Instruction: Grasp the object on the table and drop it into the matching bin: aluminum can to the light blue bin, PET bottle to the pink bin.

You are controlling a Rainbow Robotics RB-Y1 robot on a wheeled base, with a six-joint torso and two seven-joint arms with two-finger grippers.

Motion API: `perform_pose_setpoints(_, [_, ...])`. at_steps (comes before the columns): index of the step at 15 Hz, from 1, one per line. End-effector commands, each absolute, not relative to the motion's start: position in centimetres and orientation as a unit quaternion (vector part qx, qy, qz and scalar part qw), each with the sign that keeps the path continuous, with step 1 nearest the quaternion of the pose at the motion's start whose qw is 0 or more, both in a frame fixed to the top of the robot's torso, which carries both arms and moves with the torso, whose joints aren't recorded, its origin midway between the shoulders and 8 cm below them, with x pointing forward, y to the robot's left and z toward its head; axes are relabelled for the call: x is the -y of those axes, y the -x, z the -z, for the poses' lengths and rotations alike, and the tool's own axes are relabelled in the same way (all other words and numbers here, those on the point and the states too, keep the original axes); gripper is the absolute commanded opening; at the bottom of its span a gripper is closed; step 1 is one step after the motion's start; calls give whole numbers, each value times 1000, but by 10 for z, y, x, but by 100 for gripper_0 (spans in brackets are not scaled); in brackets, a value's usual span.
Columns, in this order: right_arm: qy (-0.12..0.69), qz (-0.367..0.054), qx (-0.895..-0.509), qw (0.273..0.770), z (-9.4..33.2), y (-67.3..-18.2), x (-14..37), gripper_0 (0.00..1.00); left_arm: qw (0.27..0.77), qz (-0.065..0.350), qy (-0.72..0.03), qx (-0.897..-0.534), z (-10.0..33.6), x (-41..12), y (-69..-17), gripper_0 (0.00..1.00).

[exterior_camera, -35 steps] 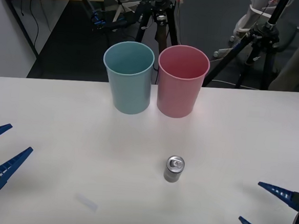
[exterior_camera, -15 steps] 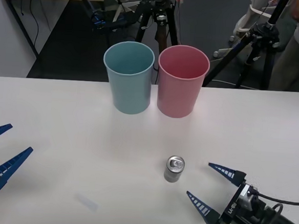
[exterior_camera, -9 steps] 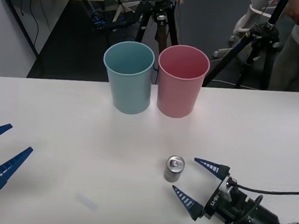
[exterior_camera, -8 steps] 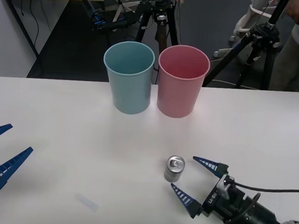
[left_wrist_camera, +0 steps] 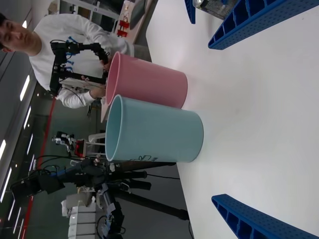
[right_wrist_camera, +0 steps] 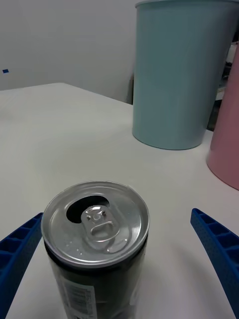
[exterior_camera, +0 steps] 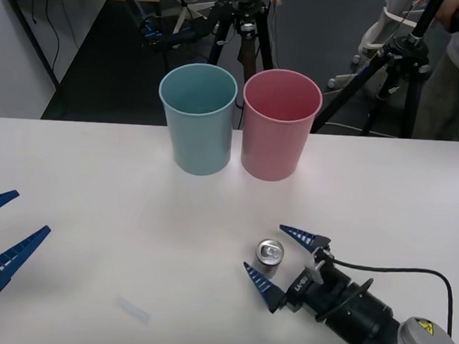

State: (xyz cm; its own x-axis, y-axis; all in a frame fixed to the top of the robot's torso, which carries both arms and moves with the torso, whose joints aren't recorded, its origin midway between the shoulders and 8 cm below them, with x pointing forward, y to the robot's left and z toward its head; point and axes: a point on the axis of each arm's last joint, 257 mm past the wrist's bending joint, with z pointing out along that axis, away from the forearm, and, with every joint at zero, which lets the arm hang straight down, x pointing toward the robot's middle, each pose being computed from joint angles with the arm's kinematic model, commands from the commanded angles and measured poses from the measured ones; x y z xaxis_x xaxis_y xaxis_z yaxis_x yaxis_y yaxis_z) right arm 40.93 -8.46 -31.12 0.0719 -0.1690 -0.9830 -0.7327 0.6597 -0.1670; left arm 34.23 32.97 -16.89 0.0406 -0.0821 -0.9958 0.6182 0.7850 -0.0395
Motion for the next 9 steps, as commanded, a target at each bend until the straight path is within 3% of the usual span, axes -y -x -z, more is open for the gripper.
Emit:
perform_pose_setpoints(1, [352,-223,-646,640,312,-410,71,100,691,253,-208,-645,169,-330,-342,100])
perform_pose_setpoints(8, [356,-224,-645,638,314,-408,68,97,691,253,-208,-645,169,-330,-342,100])
perform_pose_setpoints(9, [356,-225,-645,638,314,-408,67,46,691,253,-208,-645,169,-330,-342,100])
